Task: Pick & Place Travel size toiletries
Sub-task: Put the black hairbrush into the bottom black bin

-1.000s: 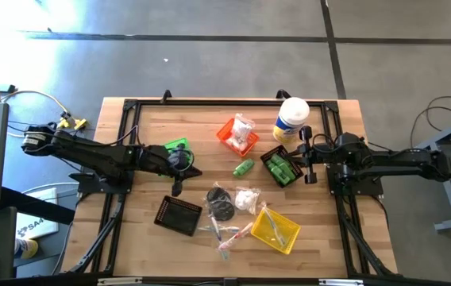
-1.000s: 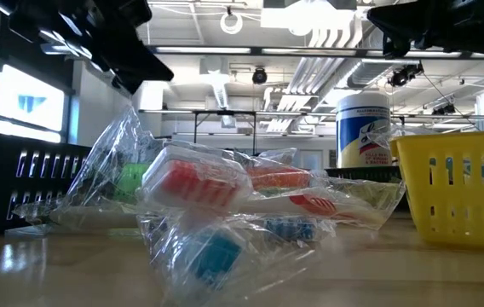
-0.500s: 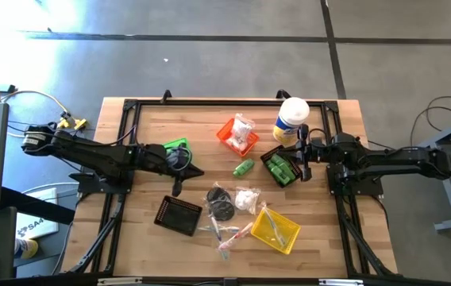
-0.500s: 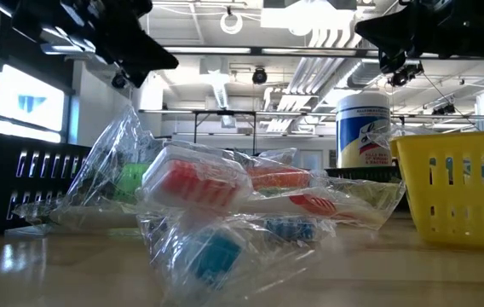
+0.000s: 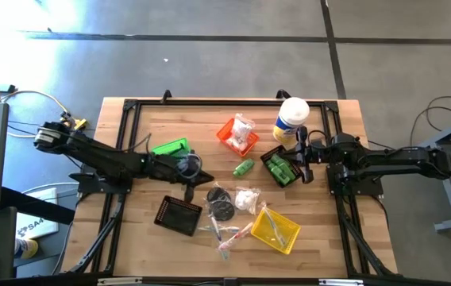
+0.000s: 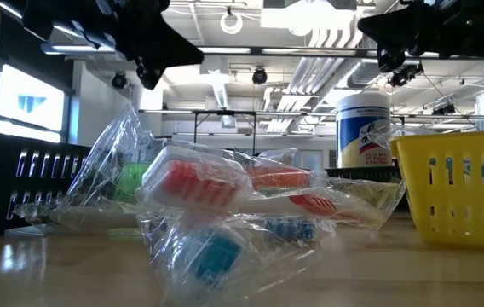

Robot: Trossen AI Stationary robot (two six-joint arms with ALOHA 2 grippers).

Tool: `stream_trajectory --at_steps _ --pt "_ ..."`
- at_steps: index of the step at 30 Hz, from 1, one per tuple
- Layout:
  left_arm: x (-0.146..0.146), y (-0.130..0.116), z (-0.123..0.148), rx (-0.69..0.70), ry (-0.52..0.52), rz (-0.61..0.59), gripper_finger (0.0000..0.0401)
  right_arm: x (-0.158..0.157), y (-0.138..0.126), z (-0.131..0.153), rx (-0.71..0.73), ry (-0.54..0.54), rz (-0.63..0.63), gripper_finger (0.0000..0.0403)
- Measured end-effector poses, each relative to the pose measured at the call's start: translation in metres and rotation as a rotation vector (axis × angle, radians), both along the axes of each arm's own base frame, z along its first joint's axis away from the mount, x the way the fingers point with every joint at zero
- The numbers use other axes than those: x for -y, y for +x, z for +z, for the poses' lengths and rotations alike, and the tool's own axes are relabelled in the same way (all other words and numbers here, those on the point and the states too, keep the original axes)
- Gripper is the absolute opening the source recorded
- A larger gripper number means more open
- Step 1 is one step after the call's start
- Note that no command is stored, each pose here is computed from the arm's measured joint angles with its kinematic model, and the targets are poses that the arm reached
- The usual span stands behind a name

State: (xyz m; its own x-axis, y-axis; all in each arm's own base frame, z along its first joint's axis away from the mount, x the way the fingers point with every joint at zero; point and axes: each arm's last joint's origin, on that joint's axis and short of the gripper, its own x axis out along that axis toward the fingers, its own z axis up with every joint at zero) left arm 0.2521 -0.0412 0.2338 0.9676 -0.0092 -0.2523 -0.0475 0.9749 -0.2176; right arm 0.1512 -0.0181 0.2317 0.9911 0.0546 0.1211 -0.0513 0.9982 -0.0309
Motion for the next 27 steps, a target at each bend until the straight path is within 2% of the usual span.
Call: stream_trajectory --at_steps 5,9,14,19,27 --pt "0.025 0.021 0.0 -0.024 -0.007 -0.003 0.0014 -0.003 0.0 -0.001 -0.014 -0.029 0.106 0.0009" --pt "0.043 0.038 0.007 -0.047 -0.017 -0.004 0.0014 -0.004 0.0 -0.003 -0.031 -0.027 0.127 0.0009" --pt "0.059 0.058 0.015 -0.184 -0.06 0.096 0.0014 -0.004 0.0 -0.003 -0.031 -0.027 0.128 0.0009" --pt "0.081 0.078 0.025 -0.321 -0.075 0.106 0.0014 -0.004 0.0 -0.004 -0.04 0.001 0.131 0.0009" --pt "0.093 0.082 0.039 -0.632 -0.196 0.269 0.0014 -0.004 0.0 -0.007 -0.081 0.039 0.138 0.0009"
